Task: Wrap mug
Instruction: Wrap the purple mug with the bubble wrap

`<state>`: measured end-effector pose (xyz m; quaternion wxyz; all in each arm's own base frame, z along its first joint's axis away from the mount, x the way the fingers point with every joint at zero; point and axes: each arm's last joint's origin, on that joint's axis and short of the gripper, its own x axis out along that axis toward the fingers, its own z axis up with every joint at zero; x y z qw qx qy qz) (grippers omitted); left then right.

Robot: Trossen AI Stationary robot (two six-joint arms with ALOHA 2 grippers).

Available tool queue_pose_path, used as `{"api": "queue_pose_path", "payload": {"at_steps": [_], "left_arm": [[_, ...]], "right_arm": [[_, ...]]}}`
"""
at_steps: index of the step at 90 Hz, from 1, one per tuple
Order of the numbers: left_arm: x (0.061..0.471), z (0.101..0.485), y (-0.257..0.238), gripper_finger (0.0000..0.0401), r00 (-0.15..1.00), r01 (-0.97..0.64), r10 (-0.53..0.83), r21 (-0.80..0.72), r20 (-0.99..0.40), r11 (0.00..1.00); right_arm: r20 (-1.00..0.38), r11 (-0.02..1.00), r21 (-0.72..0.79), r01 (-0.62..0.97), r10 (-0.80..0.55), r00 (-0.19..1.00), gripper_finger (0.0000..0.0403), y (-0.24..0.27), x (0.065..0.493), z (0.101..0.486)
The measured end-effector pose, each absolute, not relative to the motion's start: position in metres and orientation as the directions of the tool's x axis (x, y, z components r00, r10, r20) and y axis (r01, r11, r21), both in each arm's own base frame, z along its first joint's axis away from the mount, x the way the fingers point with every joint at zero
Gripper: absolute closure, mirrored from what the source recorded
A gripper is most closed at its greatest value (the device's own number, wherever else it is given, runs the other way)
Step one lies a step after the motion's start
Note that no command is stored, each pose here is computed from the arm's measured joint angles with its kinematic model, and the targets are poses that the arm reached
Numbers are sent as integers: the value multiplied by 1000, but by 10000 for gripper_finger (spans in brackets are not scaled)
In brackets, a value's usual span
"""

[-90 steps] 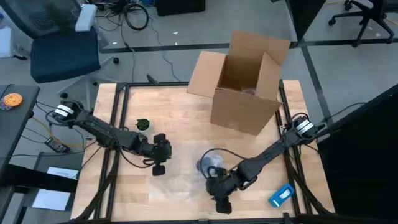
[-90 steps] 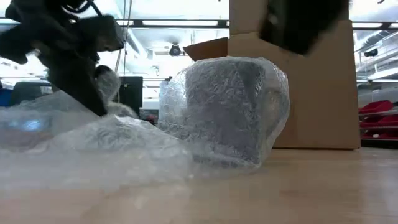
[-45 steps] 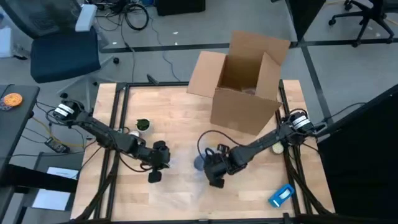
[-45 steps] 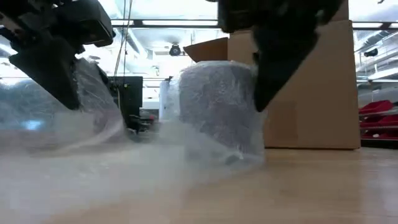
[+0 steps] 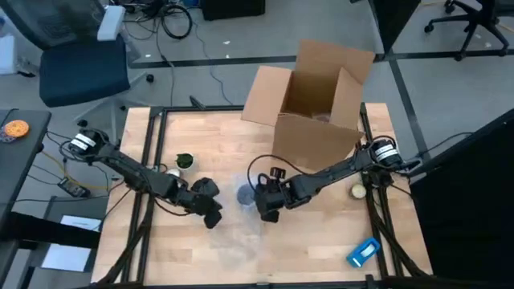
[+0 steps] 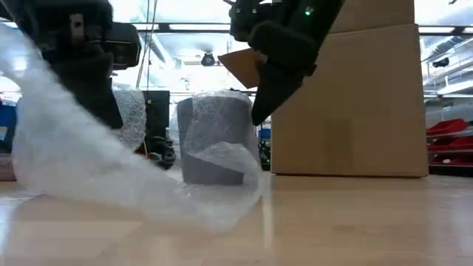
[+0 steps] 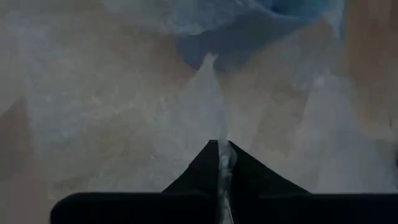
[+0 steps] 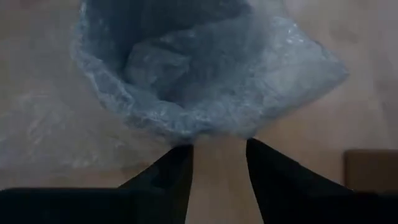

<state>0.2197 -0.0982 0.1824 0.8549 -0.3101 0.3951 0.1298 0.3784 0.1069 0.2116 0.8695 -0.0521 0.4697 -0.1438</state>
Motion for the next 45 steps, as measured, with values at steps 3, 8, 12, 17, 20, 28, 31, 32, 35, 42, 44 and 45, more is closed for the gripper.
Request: {"api": "queue_pose_path", "payload": {"at_steps": [3,8,12,17,20,28,31,32,35,42,44,45], "left_arm": [[219,182,-99,401,654,-477,-23,-435,-756,764],[219,182,-100,401,654,-490,-23,-447,-756,749],[219,183,-100,401,658,-492,-22,-452,-752,744],[220,183,-100,401,669,-500,-14,-464,-743,731],[221,184,-100,401,681,-505,-4,-474,-732,721],[224,187,-100,401,716,-511,19,-506,-698,695],[225,188,-99,401,727,-514,33,-513,-686,688],[226,188,-98,401,731,-515,37,-516,-681,684],[227,189,-97,401,740,-527,57,-525,-670,669],[229,189,-90,401,741,-569,117,-524,-662,634],[230,189,-87,401,737,-579,131,-520,-663,628],[230,189,-86,401,736,-583,136,-518,-663,626]], "right_arm": [[-801,958,-215,192,-285,527,280,110,376,216],[-796,963,-208,171,-268,542,280,119,371,222],[-792,968,-203,148,-251,556,280,128,365,227],[-786,974,-199,108,-225,576,280,141,358,233],[-780,976,-203,79,-210,590,280,149,354,235],[-740,983,-184,12,-147,656,280,176,347,241],[-720,986,-164,-10,-113,685,280,186,345,243],[-713,988,-156,-17,-101,694,279,190,345,243],[-686,992,-124,-37,-59,726,279,200,347,243],[-608,993,-50,-103,51,792,275,225,349,243],[-583,992,-35,-122,79,809,273,232,350,242],[-570,991,-29,-131,91,817,272,234,351,242]]}}
